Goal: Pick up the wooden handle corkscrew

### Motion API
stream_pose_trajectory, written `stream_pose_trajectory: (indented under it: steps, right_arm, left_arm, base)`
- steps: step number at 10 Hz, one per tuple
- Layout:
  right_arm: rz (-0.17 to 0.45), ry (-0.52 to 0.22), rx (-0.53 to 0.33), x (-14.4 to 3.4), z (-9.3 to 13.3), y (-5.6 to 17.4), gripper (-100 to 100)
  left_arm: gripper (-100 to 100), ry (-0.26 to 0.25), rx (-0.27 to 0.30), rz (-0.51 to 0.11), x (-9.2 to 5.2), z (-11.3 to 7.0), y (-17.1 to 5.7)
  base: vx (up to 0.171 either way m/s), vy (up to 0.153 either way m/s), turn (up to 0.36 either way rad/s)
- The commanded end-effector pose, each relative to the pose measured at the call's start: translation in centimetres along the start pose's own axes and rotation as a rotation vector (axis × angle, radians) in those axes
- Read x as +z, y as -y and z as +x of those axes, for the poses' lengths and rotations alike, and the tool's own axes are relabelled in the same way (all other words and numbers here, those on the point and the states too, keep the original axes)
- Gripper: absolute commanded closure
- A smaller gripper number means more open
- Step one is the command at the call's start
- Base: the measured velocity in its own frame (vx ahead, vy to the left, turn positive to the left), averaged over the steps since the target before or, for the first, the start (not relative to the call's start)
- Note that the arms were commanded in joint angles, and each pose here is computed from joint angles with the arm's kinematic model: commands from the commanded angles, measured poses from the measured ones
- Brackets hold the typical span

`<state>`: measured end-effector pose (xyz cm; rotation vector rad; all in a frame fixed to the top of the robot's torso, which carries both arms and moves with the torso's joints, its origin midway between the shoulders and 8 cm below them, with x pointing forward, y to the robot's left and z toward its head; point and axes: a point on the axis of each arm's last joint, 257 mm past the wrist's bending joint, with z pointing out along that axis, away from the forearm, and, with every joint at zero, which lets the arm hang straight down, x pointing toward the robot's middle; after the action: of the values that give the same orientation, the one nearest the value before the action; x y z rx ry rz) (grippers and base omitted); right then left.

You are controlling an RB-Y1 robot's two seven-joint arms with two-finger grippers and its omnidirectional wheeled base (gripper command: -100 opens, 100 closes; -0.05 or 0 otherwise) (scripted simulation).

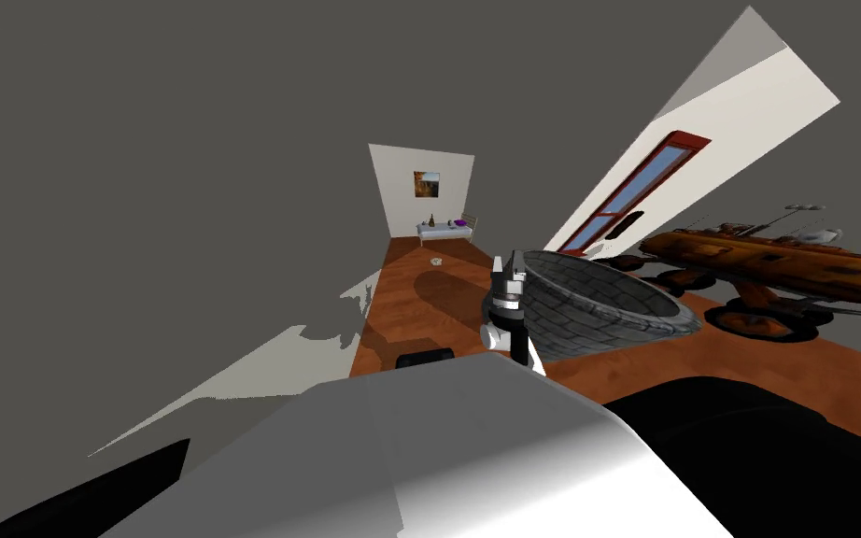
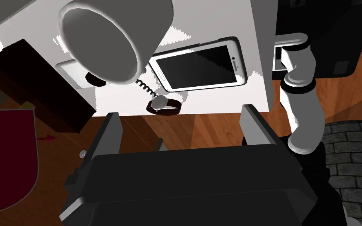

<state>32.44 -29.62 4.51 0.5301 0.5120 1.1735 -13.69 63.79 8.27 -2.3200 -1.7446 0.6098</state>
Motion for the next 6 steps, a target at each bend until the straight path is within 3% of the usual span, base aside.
stream_pose_trajectory:
  steps: [1,6]
  right_arm:
    - [0.0,0.0,0.0,0.0,0.0,0.0,0]
    - [0.0,0.0,0.0,0.0,0.0,0.0,0]
  left_arm:
    - [-100,-0.042,0.015,-0.045,0.5,1.0,-0.9]
    - [-100,-0.191,0.088,-0.23,1.3,5.1,-5.1]
  base:
    - [-0.072,-0.016,0.295]
    - [-0.07,-0.013,0.292]
